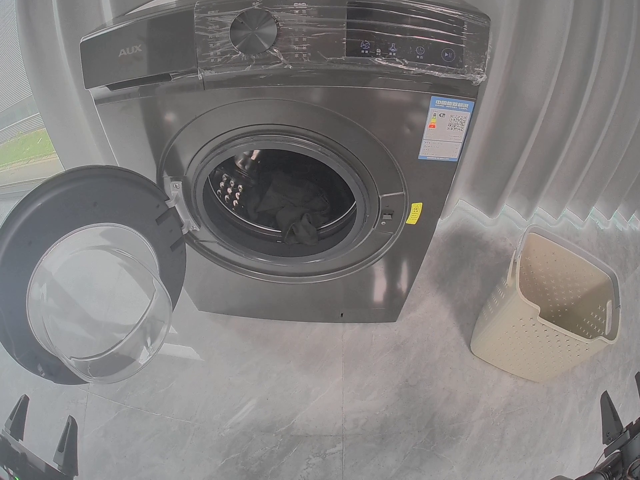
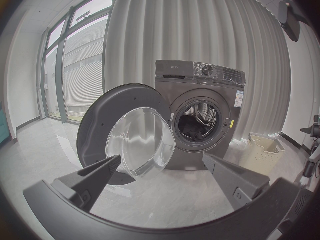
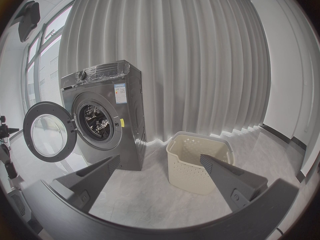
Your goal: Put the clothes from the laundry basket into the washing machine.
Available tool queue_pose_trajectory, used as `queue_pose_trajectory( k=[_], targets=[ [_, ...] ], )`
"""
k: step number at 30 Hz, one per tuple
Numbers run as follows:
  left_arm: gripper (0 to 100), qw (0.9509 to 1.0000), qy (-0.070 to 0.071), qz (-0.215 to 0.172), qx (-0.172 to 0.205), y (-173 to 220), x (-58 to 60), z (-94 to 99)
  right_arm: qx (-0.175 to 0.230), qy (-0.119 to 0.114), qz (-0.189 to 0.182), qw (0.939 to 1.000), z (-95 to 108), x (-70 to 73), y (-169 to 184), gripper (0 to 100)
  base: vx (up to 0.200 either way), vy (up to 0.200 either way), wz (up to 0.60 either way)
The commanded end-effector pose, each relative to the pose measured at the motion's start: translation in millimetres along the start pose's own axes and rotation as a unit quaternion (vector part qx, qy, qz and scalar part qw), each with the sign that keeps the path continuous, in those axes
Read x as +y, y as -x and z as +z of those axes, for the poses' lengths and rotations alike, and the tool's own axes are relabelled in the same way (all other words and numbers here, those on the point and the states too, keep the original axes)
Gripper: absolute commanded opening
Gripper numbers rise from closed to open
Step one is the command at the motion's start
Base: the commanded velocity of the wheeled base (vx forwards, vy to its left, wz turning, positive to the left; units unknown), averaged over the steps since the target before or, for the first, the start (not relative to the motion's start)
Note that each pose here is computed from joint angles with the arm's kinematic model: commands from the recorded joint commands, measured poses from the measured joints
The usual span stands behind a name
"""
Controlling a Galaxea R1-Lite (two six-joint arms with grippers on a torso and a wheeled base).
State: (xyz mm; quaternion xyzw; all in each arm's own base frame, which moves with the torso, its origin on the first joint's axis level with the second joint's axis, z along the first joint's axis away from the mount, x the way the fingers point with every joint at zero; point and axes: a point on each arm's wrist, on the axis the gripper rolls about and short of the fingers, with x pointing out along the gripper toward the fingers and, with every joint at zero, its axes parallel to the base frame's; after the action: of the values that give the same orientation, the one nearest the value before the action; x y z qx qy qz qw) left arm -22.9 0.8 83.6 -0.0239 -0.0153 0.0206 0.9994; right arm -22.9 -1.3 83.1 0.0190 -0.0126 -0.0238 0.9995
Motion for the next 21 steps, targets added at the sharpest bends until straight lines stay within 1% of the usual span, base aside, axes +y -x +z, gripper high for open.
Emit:
queue_pose_trajectory(
  k=[1,9,21],
  targets=[
    [100,1.0,0.0,0.001,0.002,-0.3,0.2,-4.6,0.003,0.0,0.0,1.0,-5.1,-0.2,-0.3,100,0.0,0.0,0.0],
    [100,1.0,0.001,0.001,0.003,-0.3,0.2,-4.8,0.003,0.0,0.0,1.0,-5.1,-0.2,-0.3,100,0.0,0.0,0.0],
    [100,1.0,0.001,0.0,0.003,-0.3,0.2,-4.6,0.003,0.0,0.0,1.0,-5.1,-0.2,-0.3,100,0.0,0.2,0.0]
  ],
)
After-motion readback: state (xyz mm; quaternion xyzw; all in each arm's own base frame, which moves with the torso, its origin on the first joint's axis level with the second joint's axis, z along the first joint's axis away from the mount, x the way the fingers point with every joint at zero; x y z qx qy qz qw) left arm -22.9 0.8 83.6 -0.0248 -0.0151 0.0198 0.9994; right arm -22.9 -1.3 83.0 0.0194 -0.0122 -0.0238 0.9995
